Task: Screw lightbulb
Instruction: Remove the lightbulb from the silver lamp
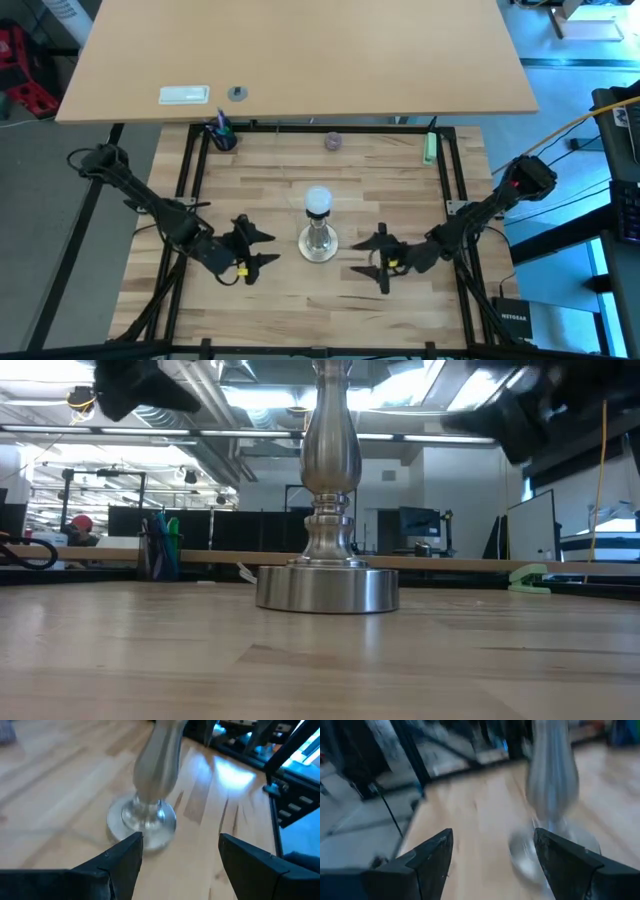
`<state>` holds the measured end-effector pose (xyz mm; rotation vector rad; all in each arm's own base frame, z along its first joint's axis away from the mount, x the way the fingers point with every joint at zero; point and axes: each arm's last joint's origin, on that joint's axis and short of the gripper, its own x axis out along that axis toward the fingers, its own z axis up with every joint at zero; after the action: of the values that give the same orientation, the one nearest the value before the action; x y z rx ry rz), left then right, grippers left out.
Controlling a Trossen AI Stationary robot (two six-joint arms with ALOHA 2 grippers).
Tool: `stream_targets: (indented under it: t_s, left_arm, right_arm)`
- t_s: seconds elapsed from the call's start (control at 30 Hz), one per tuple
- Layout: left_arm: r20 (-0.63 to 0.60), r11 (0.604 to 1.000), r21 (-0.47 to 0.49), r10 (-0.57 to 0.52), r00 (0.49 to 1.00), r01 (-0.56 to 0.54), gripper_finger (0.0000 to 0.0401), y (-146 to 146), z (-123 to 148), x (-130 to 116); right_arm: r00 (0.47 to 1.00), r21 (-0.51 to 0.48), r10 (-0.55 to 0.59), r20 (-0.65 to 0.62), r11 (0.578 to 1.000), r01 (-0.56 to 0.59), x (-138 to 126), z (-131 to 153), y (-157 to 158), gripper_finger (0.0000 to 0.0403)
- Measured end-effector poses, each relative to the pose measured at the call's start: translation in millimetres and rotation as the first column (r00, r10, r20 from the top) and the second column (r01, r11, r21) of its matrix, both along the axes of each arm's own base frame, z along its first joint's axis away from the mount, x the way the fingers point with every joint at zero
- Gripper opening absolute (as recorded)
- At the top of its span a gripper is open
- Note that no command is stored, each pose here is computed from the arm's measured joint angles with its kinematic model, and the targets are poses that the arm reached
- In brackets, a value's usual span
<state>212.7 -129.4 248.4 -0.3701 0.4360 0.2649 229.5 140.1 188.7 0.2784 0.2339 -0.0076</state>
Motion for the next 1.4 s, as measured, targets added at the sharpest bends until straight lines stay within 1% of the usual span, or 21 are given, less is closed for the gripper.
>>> stream_targets:
  t_s: [0.07, 0.17, 0.2, 0.3, 0.4, 0.5, 0.63, 0.73, 0.83, 0.9, 0.97, 1.03, 1.1, 1.3, 1.4]
  left_arm:
    - [0.045, 1.000, 0.011, -0.007, 0.999, 0.006, 0.0248, 3.6, 7.8, 1.5]
    - [0.138, 0.999, 0.038, -0.022, 0.990, 0.016, 0.0248, 11.8, 26.3, 0.1]
    - [0.171, 0.999, 0.046, -0.029, 0.985, 0.021, 0.0248, 14.4, 33.3, -1.5]
    - [0.259, 0.997, 0.075, -0.049, 0.965, 0.031, 0.0248, 20.7, 51.5, -7.4]
    - [0.302, 0.993, 0.108, -0.070, 0.951, 0.039, 0.0248, 23.9, 61.4, -12.1]
    - [0.310, 0.985, 0.167, -0.087, 0.947, 0.036, 0.0248, 26.5, 64.5, -11.1]
    - [0.298, 0.977, 0.213, -0.080, 0.951, 0.015, 0.0248, 30.9, 62.8, -5.4]
    - [0.295, 0.978, 0.209, -0.064, 0.953, 0.001, 0.0248, 33.4, 61.7, -3.1]
    - [0.293, 0.977, 0.215, -0.064, 0.954, -0.001, 0.0248, 34.1, 61.6, -2.7]
    - [0.293, 0.976, 0.216, -0.064, 0.954, -0.001, 0.0248, 34.1, 61.6, -2.7]
    - [0.293, 0.977, 0.215, -0.064, 0.954, -0.001, 0.0248, 34.1, 61.6, -2.7]
    - [0.297, 0.980, 0.196, -0.076, 0.952, 0.017, 0.0248, 33.5, 61.7, -2.5]
    - [0.296, 0.981, 0.194, -0.089, 0.951, 0.032, 0.0248, 33.0, 61.6, -2.5]
    - [0.326, 0.984, 0.176, -0.078, 0.942, 0.020, 0.0248, 34.3, 64.6, -1.3]
    - [0.350, 0.987, 0.158, -0.065, 0.934, 0.009, 0.0248, 35.7, 67.0, -0.3]
  right_arm:
    - [0.998, -0.055, 0.012, 0.057, 0.998, -0.009, 0.2, 4.4, 0.0, 0.0278]
    - [0.998, -0.151, 0.000, 0.066, 0.988, 0.010, 0.3, 4.7, -1.0, 0.0278]
    - [0.998, -0.167, -0.015, 0.068, 0.986, 0.026, 1.1, 4.9, -2.7, 0.0278]
    - [0.996, -0.151, -0.060, 0.066, 0.986, 0.070, 4.7, 4.0, -8.7, 0.0278]
    - [0.993, -0.116, -0.096, 0.071, 0.988, 0.103, 12.5, 1.0, -16.9, 0.0278]
    - [0.990, -0.117, -0.128, 0.063, 0.984, 0.135, 26.4, 0.0, -27.9, 0.0278]
    - [0.991, -0.163, -0.114, 0.074, 0.979, 0.125, 52.1, 7.6, -41.3, 0.0278]
    - [0.990, -0.205, -0.102, 0.101, 0.971, 0.121, 67.9, 18.4, -46.9, 0.0278]
    - [0.987, -0.252, -0.096, 0.128, 0.960, 0.126, 78.1, 29.2, -50.7, 0.0278]
    - [0.988, -0.262, -0.085, 0.132, 0.958, 0.118, 83.1, 31.5, -53.5, 0.0277]
    - [0.991, -0.264, -0.053, 0.124, 0.961, 0.085, 87.1, 30.1, -55.1, 0.0273]
    - [0.992, -0.262, -0.038, 0.117, 0.963, 0.067, 91.3, 27.9, -56.8, 0.0260]
    - [0.993, -0.264, -0.036, 0.109, 0.962, 0.063, 94.0, 25.6, -55.9, 0.0238]
    - [0.992, -0.278, -0.039, 0.116, 0.958, 0.070, 99.2, 29.9, -54.7, 0.0142]
    - [0.994, -0.295, -0.045, 0.104, 0.952, 0.074, 99.4, 29.1, -56.4, 0.0138]
